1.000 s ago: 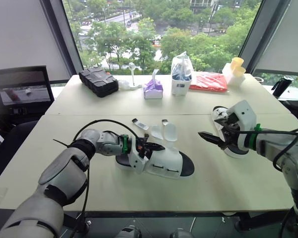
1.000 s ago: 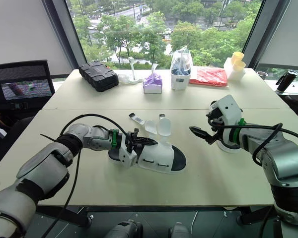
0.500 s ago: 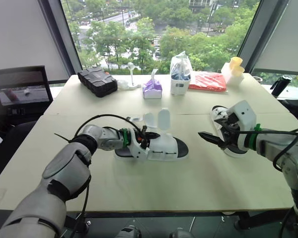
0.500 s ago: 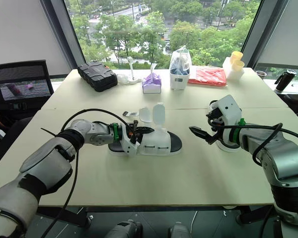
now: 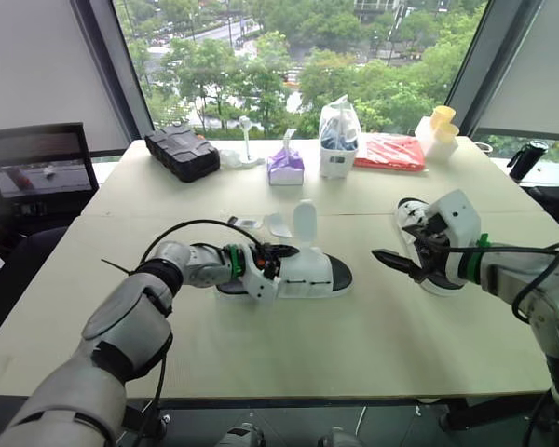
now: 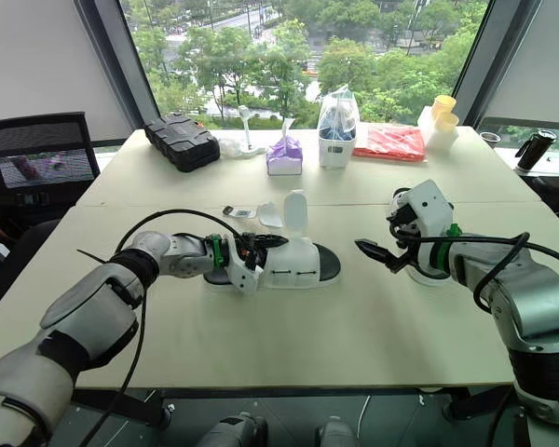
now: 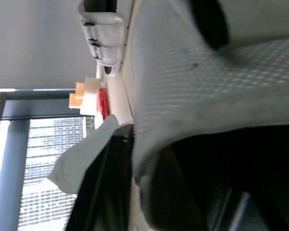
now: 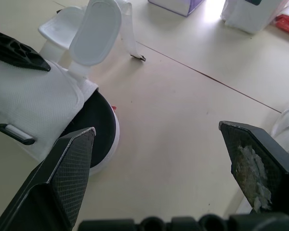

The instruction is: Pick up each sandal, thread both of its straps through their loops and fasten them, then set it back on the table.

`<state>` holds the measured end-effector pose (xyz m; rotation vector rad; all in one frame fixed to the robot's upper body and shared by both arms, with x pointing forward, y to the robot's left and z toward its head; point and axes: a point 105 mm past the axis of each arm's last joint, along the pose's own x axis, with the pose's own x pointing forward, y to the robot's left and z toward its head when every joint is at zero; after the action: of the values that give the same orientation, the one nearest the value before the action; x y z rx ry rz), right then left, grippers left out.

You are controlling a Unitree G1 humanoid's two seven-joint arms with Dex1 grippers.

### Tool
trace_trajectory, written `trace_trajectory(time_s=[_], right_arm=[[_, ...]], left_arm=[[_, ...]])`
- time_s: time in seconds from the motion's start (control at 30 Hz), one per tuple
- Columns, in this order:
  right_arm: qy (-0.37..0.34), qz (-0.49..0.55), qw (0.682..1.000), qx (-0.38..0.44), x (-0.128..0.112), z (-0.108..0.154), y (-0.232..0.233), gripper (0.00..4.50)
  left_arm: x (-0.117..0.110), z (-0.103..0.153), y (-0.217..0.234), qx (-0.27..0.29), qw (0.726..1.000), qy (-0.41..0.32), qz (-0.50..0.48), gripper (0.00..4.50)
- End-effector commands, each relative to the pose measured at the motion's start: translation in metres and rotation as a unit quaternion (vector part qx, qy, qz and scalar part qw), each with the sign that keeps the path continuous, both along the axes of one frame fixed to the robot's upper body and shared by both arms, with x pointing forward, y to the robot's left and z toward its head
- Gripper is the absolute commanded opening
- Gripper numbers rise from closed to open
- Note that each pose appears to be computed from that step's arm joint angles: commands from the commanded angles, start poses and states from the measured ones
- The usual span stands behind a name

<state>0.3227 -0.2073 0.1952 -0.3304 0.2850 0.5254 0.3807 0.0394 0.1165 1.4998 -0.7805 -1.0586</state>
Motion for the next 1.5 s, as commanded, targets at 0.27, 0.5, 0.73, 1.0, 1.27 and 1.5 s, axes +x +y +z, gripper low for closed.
trace_trajectory(time_s=[0.27,0.5,0.73,1.0,1.27,1.5], right_arm=[[-0.058,0.062,0.994,-0.075,0.006,0.0,0.017,4.5],[-0.092,0.134,0.981,-0.109,0.022,-0.015,0.028,4.5],[-0.058,0.211,0.969,-0.114,0.037,-0.035,0.041,4.5],[-0.057,0.26,0.958,-0.108,0.047,-0.052,0.06,2.6],[-0.027,0.315,0.944,-0.09,0.039,-0.064,0.082,0.05],[0.003,0.356,0.933,-0.057,0.032,-0.071,0.104,0.05]], left_arm=[[0.0,-0.011,0.023,0.037,0.999,0.025,0.019,4.46],[-0.005,-0.004,0.062,0.044,0.998,0.044,0.033,4.46],[-0.007,0.033,0.11,-0.016,0.996,0.035,0.08,4.46],[-0.003,0.071,0.167,-0.222,0.945,0.128,0.202,4.5],[0.007,0.058,0.161,-0.409,0.787,0.395,0.239,4.5],[0.015,0.043,0.131,-0.454,0.672,0.538,0.23,4.5]])
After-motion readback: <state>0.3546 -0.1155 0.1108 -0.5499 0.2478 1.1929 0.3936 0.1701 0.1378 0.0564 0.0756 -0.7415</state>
